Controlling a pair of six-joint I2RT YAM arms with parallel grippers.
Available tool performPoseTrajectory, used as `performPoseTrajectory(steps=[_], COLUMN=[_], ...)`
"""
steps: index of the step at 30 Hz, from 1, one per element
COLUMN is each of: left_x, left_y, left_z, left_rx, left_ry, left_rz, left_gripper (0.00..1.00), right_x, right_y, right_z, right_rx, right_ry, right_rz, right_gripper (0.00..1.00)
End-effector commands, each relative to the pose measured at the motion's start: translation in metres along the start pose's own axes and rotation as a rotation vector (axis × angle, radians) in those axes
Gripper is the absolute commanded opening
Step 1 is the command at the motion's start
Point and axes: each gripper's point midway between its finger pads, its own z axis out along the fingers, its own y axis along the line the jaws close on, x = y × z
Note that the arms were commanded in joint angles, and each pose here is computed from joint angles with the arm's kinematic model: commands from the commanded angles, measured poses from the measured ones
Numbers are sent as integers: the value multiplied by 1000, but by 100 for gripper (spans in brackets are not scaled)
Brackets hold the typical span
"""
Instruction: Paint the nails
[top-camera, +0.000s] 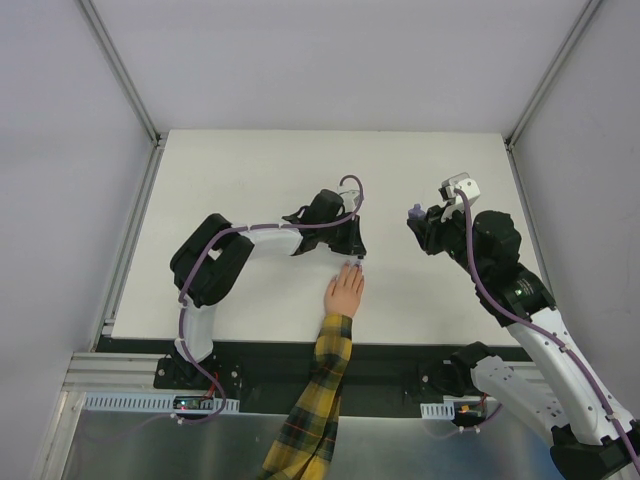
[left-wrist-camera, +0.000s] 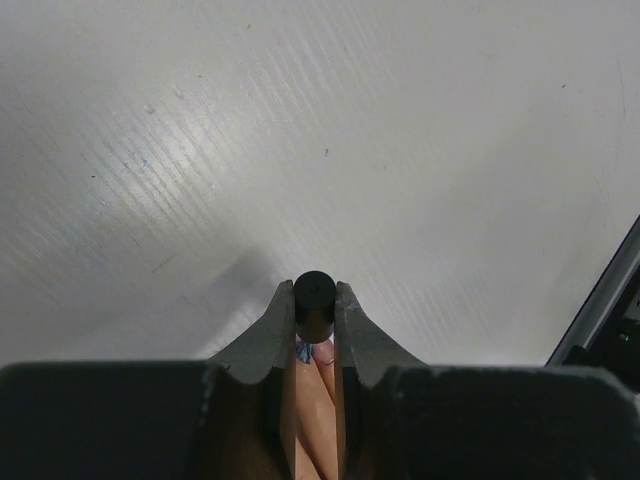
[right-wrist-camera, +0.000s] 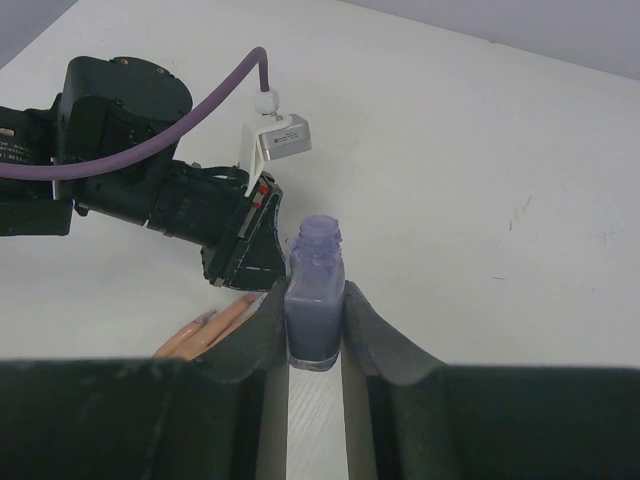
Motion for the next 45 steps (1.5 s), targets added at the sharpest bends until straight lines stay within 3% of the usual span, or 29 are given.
performPoseTrajectory(steps=[1, 45], left_x=[-15, -26], left_y=[-7, 11], left_z=[1, 3], left_rx=[23, 5], left_ry=[-36, -61], left_rz=[16, 2], left_gripper=[0, 0], right_x=[-20, -16], right_y=[1, 1], right_z=[0, 7], right_rx=[-9, -14], right_ry=[-70, -48], right_rz=[5, 12], right_gripper=[1, 0])
